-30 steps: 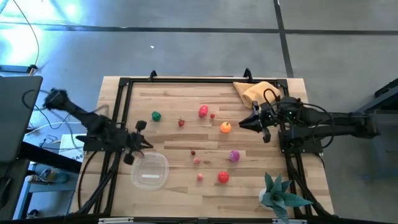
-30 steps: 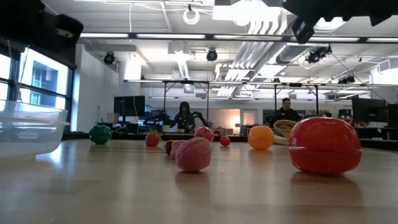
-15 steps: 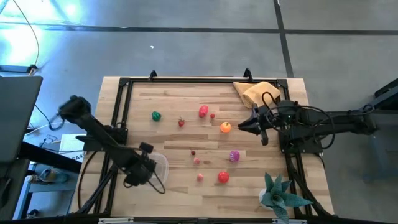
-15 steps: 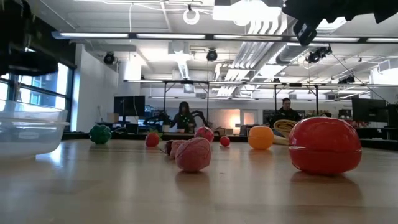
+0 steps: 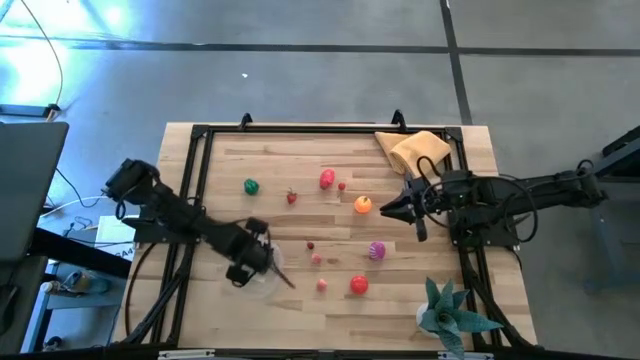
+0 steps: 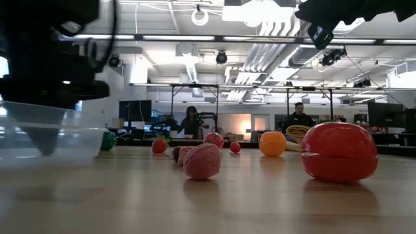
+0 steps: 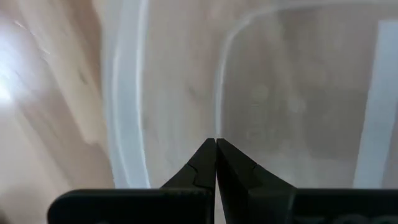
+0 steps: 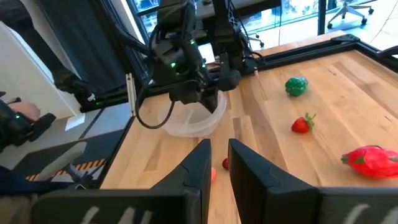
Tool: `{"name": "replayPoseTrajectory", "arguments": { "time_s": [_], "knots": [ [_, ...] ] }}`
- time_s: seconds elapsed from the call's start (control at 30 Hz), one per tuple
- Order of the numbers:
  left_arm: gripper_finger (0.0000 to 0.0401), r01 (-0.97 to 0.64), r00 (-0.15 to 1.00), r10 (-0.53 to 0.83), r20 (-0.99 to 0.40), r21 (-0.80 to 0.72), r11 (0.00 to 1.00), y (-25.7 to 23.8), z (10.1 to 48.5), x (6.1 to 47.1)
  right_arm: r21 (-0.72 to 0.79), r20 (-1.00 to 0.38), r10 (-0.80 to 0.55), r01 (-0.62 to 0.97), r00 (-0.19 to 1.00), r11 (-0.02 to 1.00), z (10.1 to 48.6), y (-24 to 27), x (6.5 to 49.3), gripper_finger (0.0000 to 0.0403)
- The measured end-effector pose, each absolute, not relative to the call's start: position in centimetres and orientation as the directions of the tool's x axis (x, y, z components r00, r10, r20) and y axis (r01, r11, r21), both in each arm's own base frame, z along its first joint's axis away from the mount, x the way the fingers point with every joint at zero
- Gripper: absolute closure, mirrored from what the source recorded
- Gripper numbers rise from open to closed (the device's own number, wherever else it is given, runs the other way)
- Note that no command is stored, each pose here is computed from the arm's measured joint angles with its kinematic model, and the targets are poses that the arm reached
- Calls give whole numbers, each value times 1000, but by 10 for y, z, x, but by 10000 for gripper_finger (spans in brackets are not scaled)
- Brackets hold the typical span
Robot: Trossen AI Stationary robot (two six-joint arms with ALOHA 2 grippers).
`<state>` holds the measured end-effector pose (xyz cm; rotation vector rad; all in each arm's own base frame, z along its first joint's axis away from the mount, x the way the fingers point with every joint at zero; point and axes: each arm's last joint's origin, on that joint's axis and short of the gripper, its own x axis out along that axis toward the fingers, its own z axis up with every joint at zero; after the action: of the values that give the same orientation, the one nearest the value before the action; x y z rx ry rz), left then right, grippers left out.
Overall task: Pick and placing Produce into tupperware
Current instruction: Move the transparent container to the middle left of the table
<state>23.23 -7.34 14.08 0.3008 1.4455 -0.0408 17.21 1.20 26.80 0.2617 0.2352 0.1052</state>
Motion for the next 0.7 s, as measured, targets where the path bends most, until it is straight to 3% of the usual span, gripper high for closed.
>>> {"name": "replayPoseTrajectory", "arguments": {
  "time_s": [0.7],
  "knots": [
    [398,266,422,72,-904,200,943,23,149,276,267,-218,131,-70,967,961,268,12,172,359]
  ]
}}
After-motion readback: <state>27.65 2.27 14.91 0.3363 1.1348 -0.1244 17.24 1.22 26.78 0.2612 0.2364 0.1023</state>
